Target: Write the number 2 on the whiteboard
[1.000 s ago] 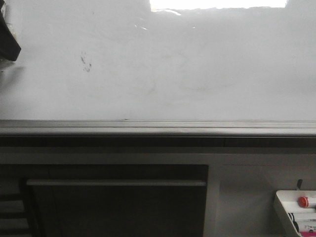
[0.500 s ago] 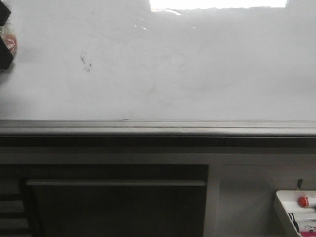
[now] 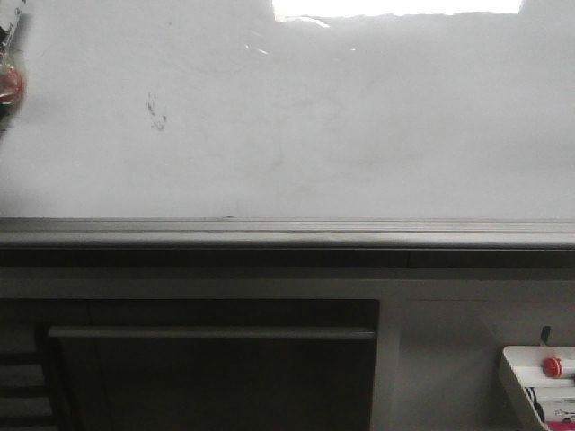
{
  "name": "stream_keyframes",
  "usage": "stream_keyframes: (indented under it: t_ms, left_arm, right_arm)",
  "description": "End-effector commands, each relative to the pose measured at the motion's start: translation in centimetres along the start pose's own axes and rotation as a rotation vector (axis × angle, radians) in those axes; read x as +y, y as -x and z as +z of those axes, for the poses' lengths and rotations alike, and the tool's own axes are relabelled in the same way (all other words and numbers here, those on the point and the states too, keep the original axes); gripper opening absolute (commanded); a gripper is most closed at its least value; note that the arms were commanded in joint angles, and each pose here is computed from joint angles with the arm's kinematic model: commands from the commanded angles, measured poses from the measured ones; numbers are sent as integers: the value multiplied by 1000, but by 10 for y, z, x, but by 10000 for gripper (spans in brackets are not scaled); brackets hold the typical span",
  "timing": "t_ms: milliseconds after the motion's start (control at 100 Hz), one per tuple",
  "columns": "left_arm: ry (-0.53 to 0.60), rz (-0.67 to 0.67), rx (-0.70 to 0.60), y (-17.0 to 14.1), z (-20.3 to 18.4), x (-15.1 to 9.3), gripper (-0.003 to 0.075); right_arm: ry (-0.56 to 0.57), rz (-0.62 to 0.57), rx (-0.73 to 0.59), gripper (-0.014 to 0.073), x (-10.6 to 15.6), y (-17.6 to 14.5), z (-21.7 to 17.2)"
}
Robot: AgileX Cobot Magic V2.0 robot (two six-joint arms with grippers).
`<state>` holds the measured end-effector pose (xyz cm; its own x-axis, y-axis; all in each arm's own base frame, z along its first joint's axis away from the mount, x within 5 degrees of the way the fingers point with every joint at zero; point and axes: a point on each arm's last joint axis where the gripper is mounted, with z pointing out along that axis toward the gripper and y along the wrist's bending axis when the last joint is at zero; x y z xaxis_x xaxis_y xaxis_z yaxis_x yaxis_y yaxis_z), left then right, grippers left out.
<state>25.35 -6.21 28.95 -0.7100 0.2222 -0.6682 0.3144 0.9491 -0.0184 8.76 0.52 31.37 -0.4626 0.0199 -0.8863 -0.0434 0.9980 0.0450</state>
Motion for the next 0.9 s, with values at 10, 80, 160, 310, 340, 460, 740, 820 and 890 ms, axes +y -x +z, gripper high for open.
stream_keyframes:
  t_ms: [10,80,160,310,340,460,740,820,890]
  left_arm:
    - [1,73,-71,14,-25,-2,10]
    - [-17,124,-19,15,-34,-3,-4]
    - [-45,185,34,20,-45,-6,-13]
    - [-113,250,77,29,-63,-12,-18]
    - [-136,268,76,31,-67,-14,-18]
    - [-229,396,89,34,-77,-30,-18]
    - [-416,761,71,26,-84,-90,-18]
    - [-457,817,69,22,-87,-105,-18]
    - [-491,856,72,18,-88,-116,-18]
  right_arm:
    - [32,10,-97,373,3,18,-5]
    - [73,8,-84,373,7,23,-5]
    - [133,-22,-45,373,13,30,-3]
    - [303,-77,42,373,27,43,13]
    - [344,-90,55,373,30,46,16]
    - [494,-168,127,373,45,58,32]
    - [856,-587,275,373,97,80,67]
    - [948,-720,252,373,117,82,72]
    - [987,-765,228,373,132,86,74]
